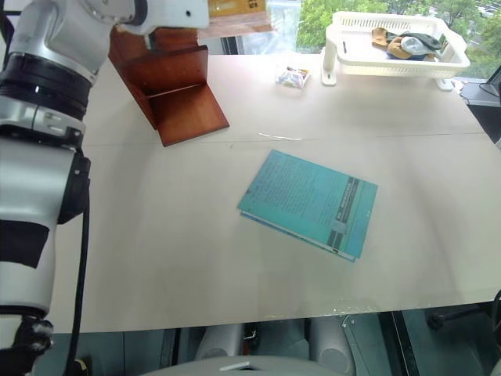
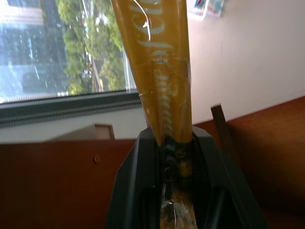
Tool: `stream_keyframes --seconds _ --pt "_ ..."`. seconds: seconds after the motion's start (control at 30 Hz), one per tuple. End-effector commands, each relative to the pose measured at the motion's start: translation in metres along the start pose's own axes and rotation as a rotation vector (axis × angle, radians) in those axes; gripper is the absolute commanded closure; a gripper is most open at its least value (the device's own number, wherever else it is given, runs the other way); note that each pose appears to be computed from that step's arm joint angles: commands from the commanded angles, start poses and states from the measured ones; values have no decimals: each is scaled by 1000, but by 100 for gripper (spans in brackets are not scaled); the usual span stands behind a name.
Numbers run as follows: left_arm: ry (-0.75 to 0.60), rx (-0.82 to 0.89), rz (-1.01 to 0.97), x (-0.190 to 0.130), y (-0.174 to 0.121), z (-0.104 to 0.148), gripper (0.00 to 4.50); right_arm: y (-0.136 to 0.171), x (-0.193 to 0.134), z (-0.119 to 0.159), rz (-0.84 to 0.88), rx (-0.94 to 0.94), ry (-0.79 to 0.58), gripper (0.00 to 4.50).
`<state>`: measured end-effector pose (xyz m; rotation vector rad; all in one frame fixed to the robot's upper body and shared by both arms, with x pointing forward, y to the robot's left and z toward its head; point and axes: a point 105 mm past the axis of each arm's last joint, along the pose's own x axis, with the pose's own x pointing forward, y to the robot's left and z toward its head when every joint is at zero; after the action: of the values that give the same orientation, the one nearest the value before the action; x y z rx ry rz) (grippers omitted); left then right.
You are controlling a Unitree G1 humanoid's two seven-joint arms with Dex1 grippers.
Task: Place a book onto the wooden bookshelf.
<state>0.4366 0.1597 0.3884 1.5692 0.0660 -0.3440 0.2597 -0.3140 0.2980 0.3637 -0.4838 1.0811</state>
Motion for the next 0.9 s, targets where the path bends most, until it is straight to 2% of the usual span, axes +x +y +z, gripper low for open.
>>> stream_keyframes --seconds 0.03,0.33,0.9 --pt "26 -5 54 -15 19 4 412 2 7 8 29 -52 -27 0" --pt "116 -27 8 -20 13 -8 412 -4 11 11 37 -64 -34 0" --pt "177 -64 -33 -32 0 -24 412 -13 24 15 122 -24 -26 0"
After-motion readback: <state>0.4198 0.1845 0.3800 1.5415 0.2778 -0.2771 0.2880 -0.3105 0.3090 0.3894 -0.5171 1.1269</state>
